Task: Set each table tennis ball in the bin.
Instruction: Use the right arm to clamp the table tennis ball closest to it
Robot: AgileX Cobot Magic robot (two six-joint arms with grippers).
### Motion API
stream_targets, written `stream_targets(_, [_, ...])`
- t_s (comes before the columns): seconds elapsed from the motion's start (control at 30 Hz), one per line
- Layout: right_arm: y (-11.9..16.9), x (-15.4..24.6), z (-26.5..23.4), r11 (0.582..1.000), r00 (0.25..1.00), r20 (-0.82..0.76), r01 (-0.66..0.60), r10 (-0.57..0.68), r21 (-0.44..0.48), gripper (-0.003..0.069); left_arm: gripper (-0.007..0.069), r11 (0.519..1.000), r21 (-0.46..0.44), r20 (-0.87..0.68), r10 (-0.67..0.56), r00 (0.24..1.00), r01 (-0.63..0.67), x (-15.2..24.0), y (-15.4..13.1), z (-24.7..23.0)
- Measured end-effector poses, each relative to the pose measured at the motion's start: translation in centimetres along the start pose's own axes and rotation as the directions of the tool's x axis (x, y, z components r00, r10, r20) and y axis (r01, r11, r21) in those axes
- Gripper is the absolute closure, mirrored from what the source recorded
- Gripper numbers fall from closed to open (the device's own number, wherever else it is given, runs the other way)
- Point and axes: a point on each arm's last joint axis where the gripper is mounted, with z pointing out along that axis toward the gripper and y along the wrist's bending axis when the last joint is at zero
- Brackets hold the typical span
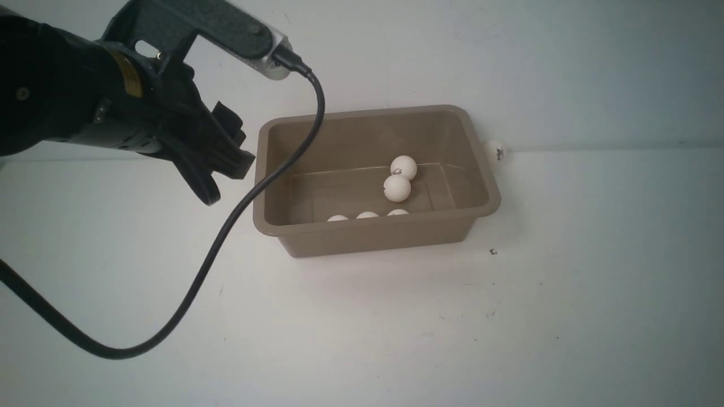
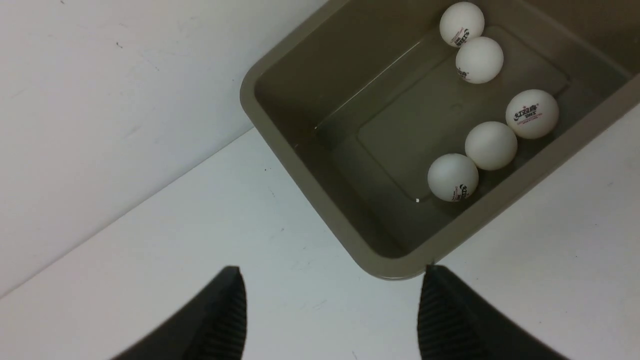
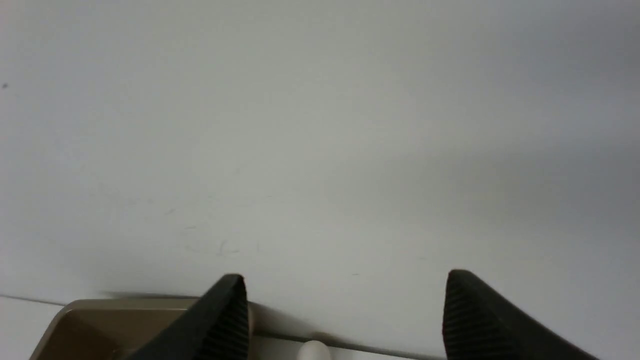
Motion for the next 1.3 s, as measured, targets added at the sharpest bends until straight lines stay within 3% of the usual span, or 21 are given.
stream_targets(0.13, [-1.4, 0.9, 1.4, 0.998, 0.998, -0.020, -0.054, 0.054, -0.014, 0.0186, 0.0210, 1.000, 0.000, 0.001, 0.000, 1.000, 0.000, 0.0, 0.0, 0.0])
stream_targets(0.33, [-4.0, 3.0, 5.2, 0.965, 0.970, -0.054, -0.241, 0.236, -0.101, 0.0186, 0.0210, 1.000, 0.000, 0.001, 0.000, 1.000, 0.000, 0.0, 0.0, 0.0])
stream_targets(0.53, [-4.6, 3.9, 6.9, 0.945, 0.954, -0.073, -0.299, 0.292, -0.130, 0.0186, 0.0210, 1.000, 0.000, 0.001, 0.000, 1.000, 0.000, 0.0, 0.0, 0.0])
stream_targets(0.73, [-4.0, 6.3, 9.5, 0.947, 0.944, -0.170, -0.304, 0.283, -0.108, 0.0186, 0.0210, 1.000, 0.000, 0.002, 0.000, 1.000, 0.000, 0.0, 0.0, 0.0])
stream_targets(0.97, [-0.6, 10.6, 14.3, 0.945, 0.918, -0.335, -0.280, 0.212, -0.168, 0.0186, 0.0210, 1.000, 0.000, 0.002, 0.000, 1.000, 0.000, 0.0, 0.0, 0.0])
stream_targets(1.3, [0.8, 15.8, 18.1, 0.945, 0.908, -0.360, -0.285, 0.213, -0.159, 0.0186, 0.0210, 1.000, 0.002, -0.028, -0.001, 1.000, 0.001, 0.3, 0.0, 0.0])
